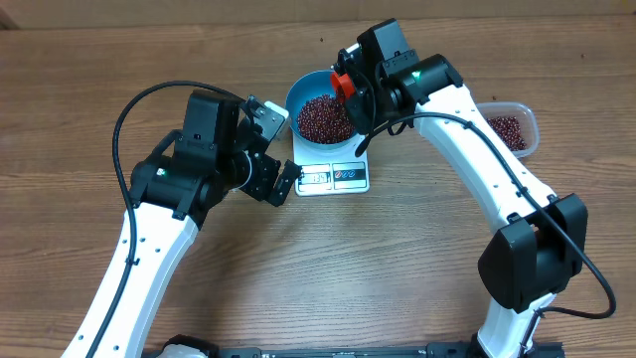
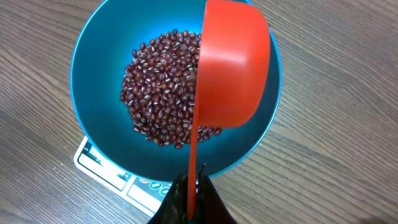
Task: Scoop item into bowl and weigh 150g on scale
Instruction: 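Tilt the scoop slowly with the right gripper, trickling beans into bowl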
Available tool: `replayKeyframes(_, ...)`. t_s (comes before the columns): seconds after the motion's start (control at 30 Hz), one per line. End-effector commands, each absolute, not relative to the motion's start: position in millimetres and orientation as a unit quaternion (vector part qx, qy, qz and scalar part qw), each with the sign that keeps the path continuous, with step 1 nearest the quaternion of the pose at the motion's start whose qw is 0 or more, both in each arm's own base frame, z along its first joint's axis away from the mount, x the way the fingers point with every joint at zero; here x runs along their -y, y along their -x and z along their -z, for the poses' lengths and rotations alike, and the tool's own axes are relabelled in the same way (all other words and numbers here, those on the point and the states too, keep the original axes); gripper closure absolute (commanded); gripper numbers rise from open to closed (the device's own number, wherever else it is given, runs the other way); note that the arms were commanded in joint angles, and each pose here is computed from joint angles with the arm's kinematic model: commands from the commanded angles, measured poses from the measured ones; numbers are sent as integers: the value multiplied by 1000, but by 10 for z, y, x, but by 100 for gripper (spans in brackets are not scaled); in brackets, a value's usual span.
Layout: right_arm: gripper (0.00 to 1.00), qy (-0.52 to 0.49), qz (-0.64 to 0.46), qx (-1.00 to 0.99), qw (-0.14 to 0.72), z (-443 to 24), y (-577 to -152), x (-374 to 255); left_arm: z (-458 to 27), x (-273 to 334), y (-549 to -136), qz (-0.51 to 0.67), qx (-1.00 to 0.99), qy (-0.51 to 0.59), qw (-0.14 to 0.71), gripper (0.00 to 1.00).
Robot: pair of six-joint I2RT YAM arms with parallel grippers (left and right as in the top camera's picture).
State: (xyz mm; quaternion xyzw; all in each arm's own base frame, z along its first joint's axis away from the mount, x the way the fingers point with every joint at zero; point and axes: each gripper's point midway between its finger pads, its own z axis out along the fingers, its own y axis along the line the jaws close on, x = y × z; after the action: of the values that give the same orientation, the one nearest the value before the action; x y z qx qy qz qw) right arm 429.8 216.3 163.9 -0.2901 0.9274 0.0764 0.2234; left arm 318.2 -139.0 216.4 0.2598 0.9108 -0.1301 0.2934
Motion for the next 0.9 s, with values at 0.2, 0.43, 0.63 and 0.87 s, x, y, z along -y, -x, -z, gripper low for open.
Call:
replayKeyframes(0.2,96,316,-65,-910,262,-1903,-4361,-2185,-2155,1388,-3197,133,-912,-254,292,0)
replayKeyframes(0.43,96,333,-53,-903,266,-1906,-4382,-2166,-2155,1388,-3197,133,-912,-254,292,1)
replayKeyframes(0.63,96,333,-16,-900,281,-1936,-4455,-2128,-2155,1388,-3197,133,-912,-254,292,1)
replayKeyframes(0.87,96,346,26,-894,284,-1942,-4433,-2162,-2155,1388,-3197,133,-912,-254,292,0)
